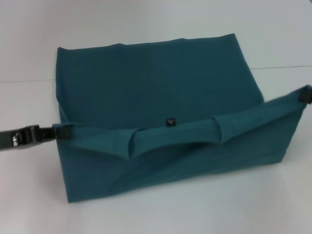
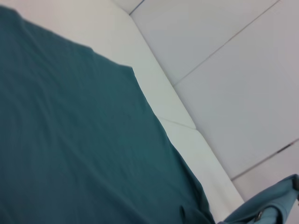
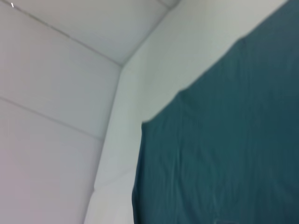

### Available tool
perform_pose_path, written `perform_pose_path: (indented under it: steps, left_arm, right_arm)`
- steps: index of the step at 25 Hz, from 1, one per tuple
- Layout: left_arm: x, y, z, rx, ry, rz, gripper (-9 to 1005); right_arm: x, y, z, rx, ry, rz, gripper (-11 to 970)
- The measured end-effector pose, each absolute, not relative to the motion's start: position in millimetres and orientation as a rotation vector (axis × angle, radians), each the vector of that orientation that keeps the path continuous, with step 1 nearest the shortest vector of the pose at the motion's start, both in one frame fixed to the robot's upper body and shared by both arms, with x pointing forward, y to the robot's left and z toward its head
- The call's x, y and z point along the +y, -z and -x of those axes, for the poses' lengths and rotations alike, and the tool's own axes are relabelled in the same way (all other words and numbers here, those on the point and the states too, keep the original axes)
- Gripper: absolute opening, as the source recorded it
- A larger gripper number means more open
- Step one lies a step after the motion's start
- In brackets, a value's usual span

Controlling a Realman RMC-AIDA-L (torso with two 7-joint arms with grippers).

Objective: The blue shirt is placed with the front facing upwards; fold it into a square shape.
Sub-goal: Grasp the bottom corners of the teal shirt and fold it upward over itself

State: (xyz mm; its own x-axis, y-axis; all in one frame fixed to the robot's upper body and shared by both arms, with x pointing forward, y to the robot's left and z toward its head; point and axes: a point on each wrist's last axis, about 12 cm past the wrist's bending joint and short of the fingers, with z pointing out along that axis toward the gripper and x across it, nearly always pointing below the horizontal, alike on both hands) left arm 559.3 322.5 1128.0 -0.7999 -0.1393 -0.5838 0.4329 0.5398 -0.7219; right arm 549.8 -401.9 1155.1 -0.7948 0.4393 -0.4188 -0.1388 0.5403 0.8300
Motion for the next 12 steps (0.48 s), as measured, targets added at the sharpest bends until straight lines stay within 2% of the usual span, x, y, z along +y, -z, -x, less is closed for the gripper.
perform_pose_path:
  steps: [12]
  left_arm:
    - [305, -1145, -602, 2.139, 1.108, -0.287, 53]
  right_arm:
    - [-394, -1163, -579, 2.082, -1.192, -0.278, 32]
